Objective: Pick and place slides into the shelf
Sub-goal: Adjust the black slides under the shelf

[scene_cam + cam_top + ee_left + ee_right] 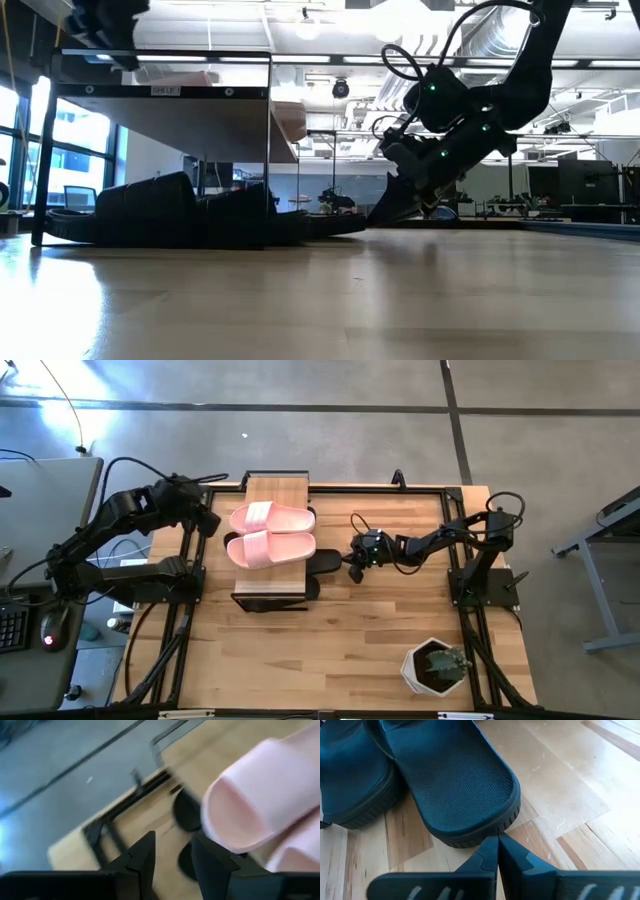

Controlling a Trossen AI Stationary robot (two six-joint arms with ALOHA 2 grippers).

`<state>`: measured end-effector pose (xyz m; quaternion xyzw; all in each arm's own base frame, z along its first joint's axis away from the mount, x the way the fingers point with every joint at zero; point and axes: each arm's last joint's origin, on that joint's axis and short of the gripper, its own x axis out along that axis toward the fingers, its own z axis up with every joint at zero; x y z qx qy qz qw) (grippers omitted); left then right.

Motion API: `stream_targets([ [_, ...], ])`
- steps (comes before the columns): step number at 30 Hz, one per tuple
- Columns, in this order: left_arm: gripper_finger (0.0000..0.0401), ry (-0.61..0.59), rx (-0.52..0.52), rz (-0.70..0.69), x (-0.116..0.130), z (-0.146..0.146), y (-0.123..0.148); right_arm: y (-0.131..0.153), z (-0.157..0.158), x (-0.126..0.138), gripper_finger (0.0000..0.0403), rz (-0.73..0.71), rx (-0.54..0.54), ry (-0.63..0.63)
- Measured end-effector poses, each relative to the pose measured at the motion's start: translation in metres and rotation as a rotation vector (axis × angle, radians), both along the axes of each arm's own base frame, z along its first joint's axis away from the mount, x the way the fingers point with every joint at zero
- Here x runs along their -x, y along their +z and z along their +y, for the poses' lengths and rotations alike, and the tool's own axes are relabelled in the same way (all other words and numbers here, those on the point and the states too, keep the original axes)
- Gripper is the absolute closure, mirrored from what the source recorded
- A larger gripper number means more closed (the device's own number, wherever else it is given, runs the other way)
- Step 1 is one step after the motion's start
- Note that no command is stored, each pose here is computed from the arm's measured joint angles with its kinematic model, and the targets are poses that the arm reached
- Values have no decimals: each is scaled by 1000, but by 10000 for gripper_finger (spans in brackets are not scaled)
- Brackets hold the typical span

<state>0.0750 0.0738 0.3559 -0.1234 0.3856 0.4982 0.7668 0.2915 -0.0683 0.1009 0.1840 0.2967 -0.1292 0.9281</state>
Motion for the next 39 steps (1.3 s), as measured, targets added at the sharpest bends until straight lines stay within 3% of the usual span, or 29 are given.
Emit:
stream_targets([
  [5,290,89,87,28,-5,5,-8,0,0,0,403,0,1,5],
  [13,291,-114,334,-98,-54,47,-15,0,0,0,403,-2,-9,-2],
  [16,291,-177,361,-235,-54,75,-6,0,0,0,403,-3,-14,0],
  [20,291,-326,272,-540,-36,103,14,0,1,0,403,-3,-12,15],
  [22,291,-278,222,-591,-21,115,17,0,1,0,403,-3,-9,20],
  [25,291,-55,146,-516,4,128,13,0,1,0,403,-2,-8,22],
  [27,291,-36,165,-562,9,134,8,0,1,0,403,-3,-8,23],
  [30,291,-18,198,-603,8,137,5,0,1,0,403,-8,-13,30],
  [34,291,67,165,-595,-1,141,6,0,1,0,403,-10,-23,43],
  [39,291,137,155,-473,-15,144,-3,0,2,0,403,-12,-29,51],
])
